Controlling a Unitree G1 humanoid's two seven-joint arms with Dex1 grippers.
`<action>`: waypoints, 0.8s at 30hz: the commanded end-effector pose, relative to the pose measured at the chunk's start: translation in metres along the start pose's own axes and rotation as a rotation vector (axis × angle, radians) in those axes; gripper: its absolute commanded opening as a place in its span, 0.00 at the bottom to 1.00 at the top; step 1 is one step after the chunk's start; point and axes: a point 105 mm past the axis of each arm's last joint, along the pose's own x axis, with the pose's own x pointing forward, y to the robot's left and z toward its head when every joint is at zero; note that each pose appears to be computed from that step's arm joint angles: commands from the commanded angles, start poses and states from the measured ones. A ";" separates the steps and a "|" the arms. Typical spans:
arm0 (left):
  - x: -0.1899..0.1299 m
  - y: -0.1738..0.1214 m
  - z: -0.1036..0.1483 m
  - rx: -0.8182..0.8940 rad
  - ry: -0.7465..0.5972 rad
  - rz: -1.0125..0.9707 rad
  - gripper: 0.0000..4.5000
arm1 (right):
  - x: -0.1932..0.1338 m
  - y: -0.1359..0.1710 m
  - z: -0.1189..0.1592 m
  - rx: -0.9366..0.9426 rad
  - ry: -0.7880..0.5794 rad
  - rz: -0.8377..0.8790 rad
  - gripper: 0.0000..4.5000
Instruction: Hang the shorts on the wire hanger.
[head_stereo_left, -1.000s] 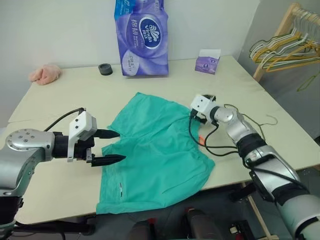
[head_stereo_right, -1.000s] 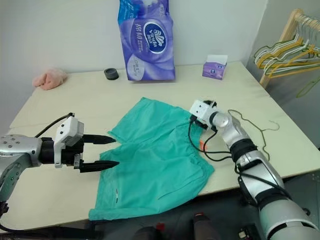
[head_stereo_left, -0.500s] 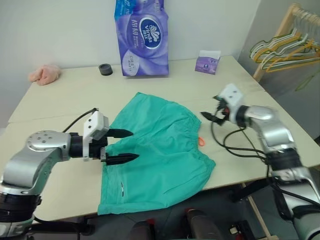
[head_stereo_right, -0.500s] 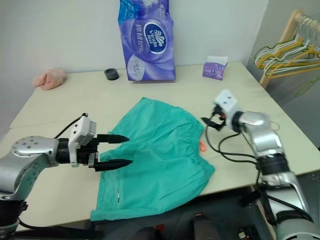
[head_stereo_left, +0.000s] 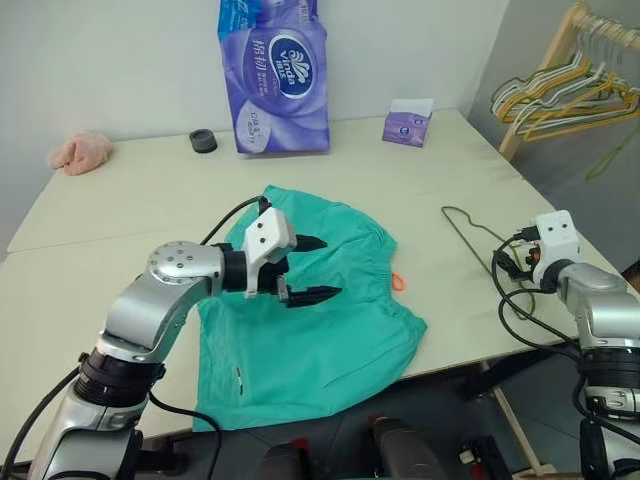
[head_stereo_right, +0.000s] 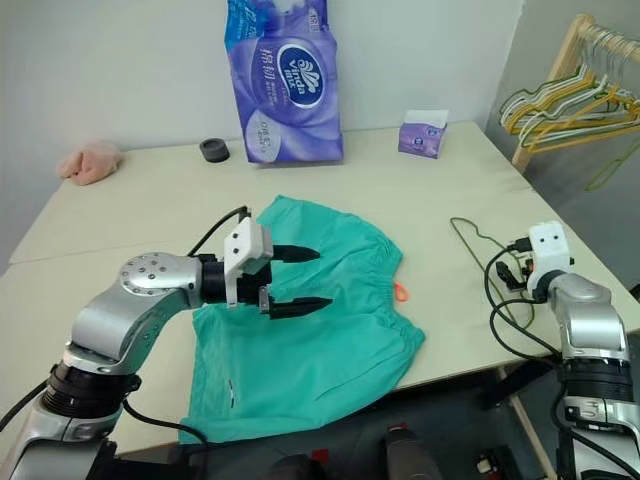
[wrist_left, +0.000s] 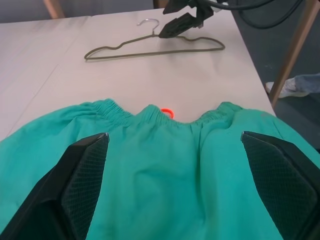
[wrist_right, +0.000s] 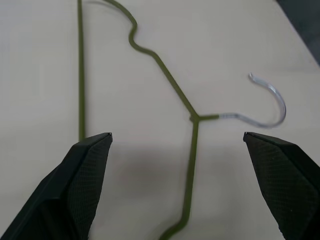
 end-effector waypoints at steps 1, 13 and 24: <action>0.000 0.002 0.011 0.061 -0.017 -0.009 0.99 | -0.001 -0.005 -0.008 0.043 0.039 0.029 1.00; -0.003 0.009 0.008 0.086 -0.007 0.013 1.00 | 0.013 -0.012 -0.055 0.159 0.256 0.047 0.18; -0.020 0.049 0.002 0.045 -0.019 0.220 1.00 | 0.013 0.013 0.025 -0.152 -0.114 0.080 0.01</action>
